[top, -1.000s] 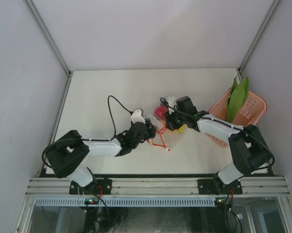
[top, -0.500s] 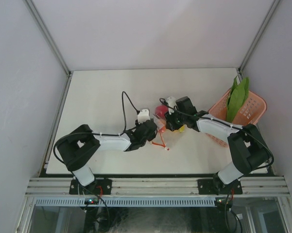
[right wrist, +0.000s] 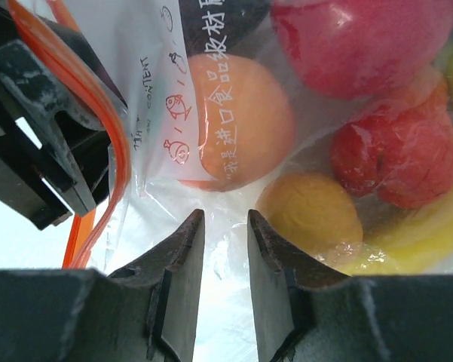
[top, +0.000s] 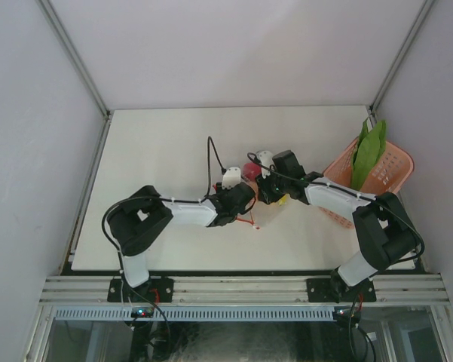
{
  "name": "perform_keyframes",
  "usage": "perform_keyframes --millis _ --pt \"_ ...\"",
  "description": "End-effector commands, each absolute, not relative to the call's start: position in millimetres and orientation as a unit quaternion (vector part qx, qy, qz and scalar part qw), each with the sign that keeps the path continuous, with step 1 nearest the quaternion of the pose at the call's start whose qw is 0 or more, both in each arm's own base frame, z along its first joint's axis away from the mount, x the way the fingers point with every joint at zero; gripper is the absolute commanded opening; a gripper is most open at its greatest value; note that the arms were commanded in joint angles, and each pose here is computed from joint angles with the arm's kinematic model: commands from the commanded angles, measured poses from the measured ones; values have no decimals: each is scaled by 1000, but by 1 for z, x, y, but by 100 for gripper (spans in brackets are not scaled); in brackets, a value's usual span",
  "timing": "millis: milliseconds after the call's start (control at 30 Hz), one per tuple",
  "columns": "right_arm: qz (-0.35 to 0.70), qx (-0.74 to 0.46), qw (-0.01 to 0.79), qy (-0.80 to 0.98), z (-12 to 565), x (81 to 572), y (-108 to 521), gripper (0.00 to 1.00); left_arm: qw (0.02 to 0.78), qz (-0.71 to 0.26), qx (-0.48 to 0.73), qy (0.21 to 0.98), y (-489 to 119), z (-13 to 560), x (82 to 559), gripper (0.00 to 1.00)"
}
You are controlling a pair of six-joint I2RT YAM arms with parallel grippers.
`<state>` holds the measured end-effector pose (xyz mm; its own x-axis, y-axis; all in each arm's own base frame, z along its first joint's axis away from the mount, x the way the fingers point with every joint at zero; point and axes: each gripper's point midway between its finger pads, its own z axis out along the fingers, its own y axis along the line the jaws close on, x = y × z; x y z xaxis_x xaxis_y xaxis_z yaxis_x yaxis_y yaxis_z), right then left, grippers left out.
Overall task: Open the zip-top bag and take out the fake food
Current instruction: Pick up the fake vegetable from the zipper food storage bag.
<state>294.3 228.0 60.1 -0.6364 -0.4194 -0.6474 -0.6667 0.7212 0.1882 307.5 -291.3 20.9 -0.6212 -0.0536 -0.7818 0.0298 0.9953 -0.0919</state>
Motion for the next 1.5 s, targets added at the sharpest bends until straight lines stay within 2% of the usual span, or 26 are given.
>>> perform_keyframes --millis 0,267,467,633,900,1133,1467 --pt "217 -305 315 872 77 306 236 29 441 -8 3 897 -288 25 315 48" --pt "217 -303 316 873 78 307 234 28 448 7 24 894 -277 41 312 23" --pt "208 -299 305 880 71 308 230 28 445 -24 50 894 -270 60 296 10" --pt "206 -295 301 883 68 310 227 28 415 -67 87 903 -273 59 275 3" --pt "220 -291 306 879 75 312 226 28 345 -122 135 921 -268 48 230 0" --pt "234 -295 306 874 81 310 227 29 333 -175 143 916 -258 64 202 0" --pt "303 -322 321 838 116 297 237 29 295 -148 196 923 -221 79 172 0"
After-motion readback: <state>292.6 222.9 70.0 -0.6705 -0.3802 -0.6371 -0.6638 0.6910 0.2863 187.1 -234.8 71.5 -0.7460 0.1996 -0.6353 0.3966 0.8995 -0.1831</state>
